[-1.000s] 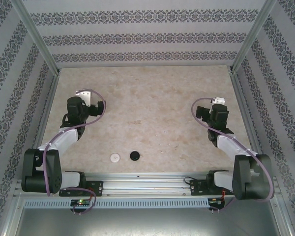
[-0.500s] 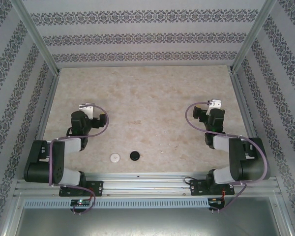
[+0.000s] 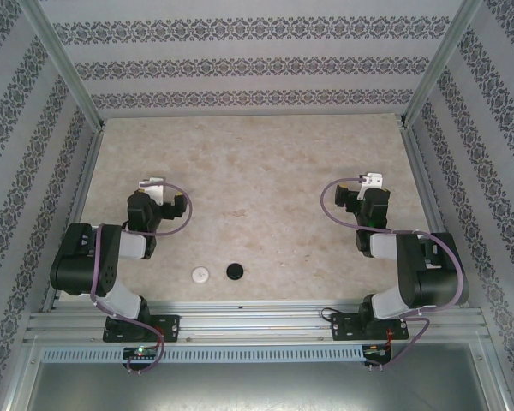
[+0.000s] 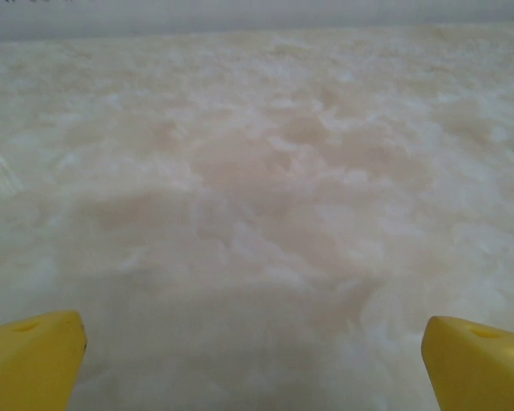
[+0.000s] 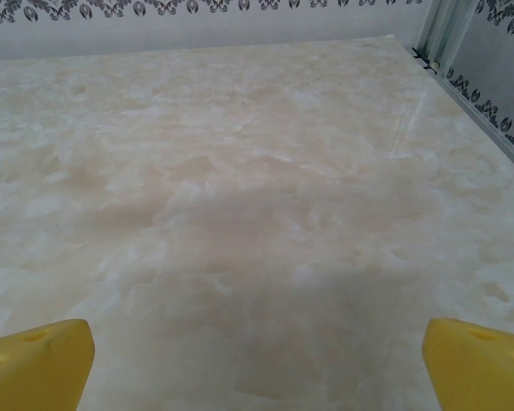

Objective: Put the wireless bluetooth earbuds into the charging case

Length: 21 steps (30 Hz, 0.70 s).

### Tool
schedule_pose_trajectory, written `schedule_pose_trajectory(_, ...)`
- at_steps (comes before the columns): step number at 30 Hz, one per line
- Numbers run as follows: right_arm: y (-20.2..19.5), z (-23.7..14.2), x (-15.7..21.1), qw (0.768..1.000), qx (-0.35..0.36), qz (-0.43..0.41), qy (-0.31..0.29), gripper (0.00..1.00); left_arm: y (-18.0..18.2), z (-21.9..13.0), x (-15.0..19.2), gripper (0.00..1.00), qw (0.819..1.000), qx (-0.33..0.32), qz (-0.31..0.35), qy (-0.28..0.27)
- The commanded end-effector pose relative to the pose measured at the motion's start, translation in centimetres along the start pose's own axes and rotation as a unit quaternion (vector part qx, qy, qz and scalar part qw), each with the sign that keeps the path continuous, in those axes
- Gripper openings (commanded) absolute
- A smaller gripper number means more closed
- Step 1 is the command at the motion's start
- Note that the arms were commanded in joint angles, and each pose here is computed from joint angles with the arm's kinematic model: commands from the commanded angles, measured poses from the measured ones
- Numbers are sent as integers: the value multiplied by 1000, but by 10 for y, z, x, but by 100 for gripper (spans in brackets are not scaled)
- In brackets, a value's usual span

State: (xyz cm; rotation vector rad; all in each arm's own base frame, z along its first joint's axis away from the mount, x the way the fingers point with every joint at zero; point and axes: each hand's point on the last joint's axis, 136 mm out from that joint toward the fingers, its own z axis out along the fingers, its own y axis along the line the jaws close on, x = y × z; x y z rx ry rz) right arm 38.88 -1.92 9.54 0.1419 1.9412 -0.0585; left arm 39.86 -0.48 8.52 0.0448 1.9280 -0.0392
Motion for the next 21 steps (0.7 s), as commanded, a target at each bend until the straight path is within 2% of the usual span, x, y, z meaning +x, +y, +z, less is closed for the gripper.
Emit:
schedule_pose_trajectory(1, 8, 2, -15, 1000, -14, -6, -23, 98, 11, 1, -2, 100, 1000, -21, -11, -2)
schedule_pose_trajectory(12, 7, 2, -15, 1000, -13, -5, -22, 98, 10, 1, -2, 100, 1000, -18, -11, -2)
schedule_pose_trajectory(14, 22, 4, -11, 998, -51, -22, -29, 98, 9, 1, -2, 100, 1000, -18, -11, -2)
schedule_pose_trajectory(21, 22, 3, -10, 998, -54, -23, -21, 98, 9, 1, -2, 100, 1000, -17, -11, -2)
